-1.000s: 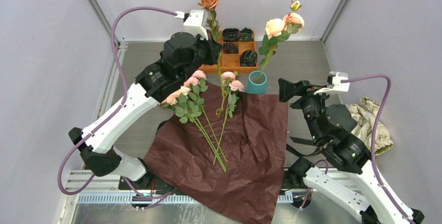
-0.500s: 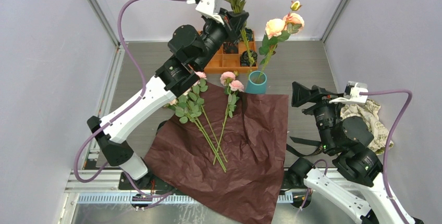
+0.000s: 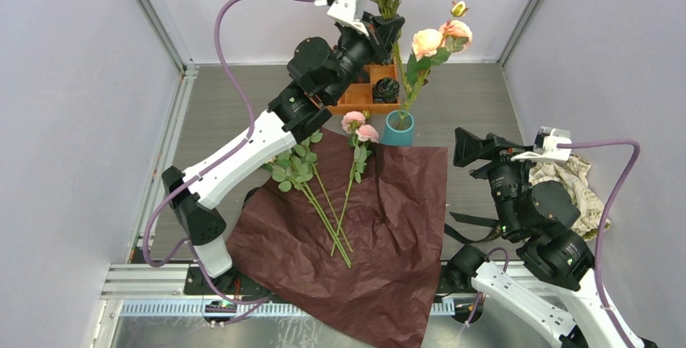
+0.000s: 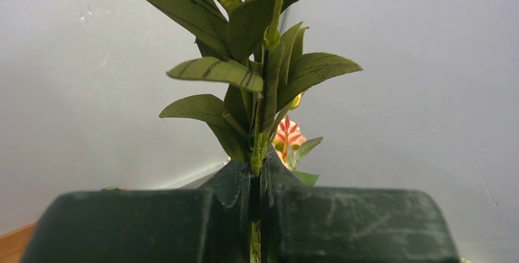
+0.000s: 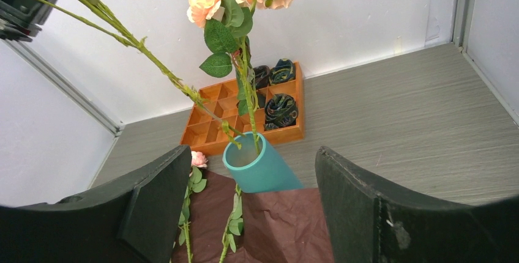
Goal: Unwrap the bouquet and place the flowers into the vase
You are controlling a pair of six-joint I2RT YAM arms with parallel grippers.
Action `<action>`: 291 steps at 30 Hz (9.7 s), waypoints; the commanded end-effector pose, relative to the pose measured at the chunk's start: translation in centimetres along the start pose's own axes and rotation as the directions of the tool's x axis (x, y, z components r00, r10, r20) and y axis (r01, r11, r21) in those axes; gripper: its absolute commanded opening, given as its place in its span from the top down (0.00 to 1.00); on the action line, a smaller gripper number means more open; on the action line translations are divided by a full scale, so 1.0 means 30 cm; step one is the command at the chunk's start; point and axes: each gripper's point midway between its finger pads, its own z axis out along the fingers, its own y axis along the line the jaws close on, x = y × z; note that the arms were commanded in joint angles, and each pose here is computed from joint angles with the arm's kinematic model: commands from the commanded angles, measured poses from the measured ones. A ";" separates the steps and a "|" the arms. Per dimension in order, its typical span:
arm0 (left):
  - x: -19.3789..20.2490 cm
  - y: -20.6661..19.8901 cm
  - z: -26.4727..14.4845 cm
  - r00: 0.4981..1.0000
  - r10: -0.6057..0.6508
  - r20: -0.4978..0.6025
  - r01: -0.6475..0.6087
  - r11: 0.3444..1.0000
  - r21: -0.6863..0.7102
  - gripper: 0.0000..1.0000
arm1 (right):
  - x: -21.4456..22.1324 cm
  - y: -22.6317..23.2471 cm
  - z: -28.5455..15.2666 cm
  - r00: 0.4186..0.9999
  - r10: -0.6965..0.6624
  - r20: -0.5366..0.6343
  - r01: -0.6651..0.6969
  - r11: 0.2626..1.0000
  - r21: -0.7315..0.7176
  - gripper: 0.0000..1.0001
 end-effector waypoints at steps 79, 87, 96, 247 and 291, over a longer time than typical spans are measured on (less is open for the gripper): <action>-0.130 0.609 -1.264 0.989 -0.049 -0.137 -0.086 0.561 -0.823 0.30 | 1.357 0.631 0.385 0.414 -0.327 -0.850 0.220 0.941 -0.256 0.60; -0.123 0.614 -1.272 0.990 -0.047 -0.133 -0.085 0.556 -0.827 0.30 | 1.505 0.589 0.371 0.344 -0.309 -0.887 0.217 0.945 -0.245 0.61; -0.102 0.613 -1.263 0.988 -0.045 -0.146 -0.097 0.555 -0.826 0.29 | 1.588 0.556 0.345 0.296 -0.303 -0.906 0.226 0.944 -0.241 0.62; 1.350 0.463 -0.668 0.444 -0.375 -0.814 -0.259 0.816 -0.517 0.30 | -0.052 -0.092 -0.050 0.982 0.115 0.151 -0.126 0.990 0.068 0.32; -0.123 0.276 -0.545 0.982 -0.180 0.060 0.190 0.954 -0.231 1.00 | 0.019 -0.039 -0.020 0.985 0.146 0.093 -0.149 0.988 0.026 0.33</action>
